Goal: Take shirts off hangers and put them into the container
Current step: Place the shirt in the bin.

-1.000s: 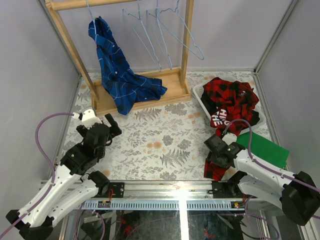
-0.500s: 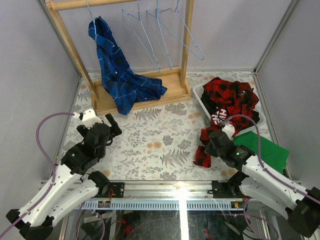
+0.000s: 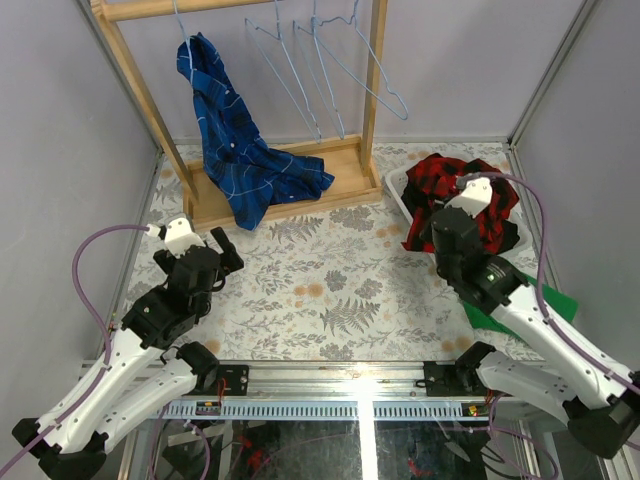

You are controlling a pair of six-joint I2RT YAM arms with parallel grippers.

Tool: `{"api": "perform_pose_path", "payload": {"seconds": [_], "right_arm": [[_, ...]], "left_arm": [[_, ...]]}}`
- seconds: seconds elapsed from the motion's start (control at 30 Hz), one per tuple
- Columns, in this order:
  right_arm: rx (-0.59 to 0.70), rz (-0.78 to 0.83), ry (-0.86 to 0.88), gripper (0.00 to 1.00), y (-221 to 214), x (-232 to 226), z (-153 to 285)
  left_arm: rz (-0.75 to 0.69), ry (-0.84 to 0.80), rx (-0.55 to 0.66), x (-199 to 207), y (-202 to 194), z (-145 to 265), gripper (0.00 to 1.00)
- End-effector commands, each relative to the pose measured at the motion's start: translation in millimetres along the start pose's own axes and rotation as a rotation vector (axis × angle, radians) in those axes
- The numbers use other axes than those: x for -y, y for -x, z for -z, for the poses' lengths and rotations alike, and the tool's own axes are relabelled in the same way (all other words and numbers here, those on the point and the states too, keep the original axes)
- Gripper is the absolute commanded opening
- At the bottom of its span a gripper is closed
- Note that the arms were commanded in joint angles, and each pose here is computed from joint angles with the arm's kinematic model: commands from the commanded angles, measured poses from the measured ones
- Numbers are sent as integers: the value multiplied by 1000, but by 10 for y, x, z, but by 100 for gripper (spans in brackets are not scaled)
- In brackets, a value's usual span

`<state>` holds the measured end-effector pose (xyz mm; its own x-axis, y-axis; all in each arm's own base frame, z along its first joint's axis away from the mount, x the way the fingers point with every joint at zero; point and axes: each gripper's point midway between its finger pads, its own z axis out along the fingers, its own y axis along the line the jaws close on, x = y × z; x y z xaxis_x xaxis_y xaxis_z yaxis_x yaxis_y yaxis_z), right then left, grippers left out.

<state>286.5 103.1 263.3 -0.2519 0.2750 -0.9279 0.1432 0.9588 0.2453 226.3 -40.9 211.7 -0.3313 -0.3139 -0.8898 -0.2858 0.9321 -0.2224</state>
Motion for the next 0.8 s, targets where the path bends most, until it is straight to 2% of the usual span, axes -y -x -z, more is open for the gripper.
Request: {"api": "perform_pose_path", "payload": {"seconds": [0.0,0.13,0.23,0.27,0.33,0.43,0.53,0.63,0.77], "right_arm": [[146,42,-174,4,574,168,-169],[111,52,-276,6,617,397,-484],[62,85,-392,7,410,698,-810],[7,108,-401,14,261,764,-940],[-177,169,-347,20,-223,746,-1175],[-451,233,-364,21,-1073,834,-1342],[-591,322,-458,22,-1400,1014,-1357],[-543,355,-465,26,-1216,1025,-1373],[-453,344,-375,51,-735,835,-1288]], "left_arm": [[22,-8,40,38,155,13,100],[27,-16,33,52,136,14,100],[25,-16,30,51,127,12,100],[27,-18,30,55,126,11,100],[26,-18,28,56,123,12,100],[26,-20,29,60,126,12,100],[22,-22,25,62,117,11,100],[24,-24,24,69,115,10,100],[23,-19,25,70,127,3,100]]}}
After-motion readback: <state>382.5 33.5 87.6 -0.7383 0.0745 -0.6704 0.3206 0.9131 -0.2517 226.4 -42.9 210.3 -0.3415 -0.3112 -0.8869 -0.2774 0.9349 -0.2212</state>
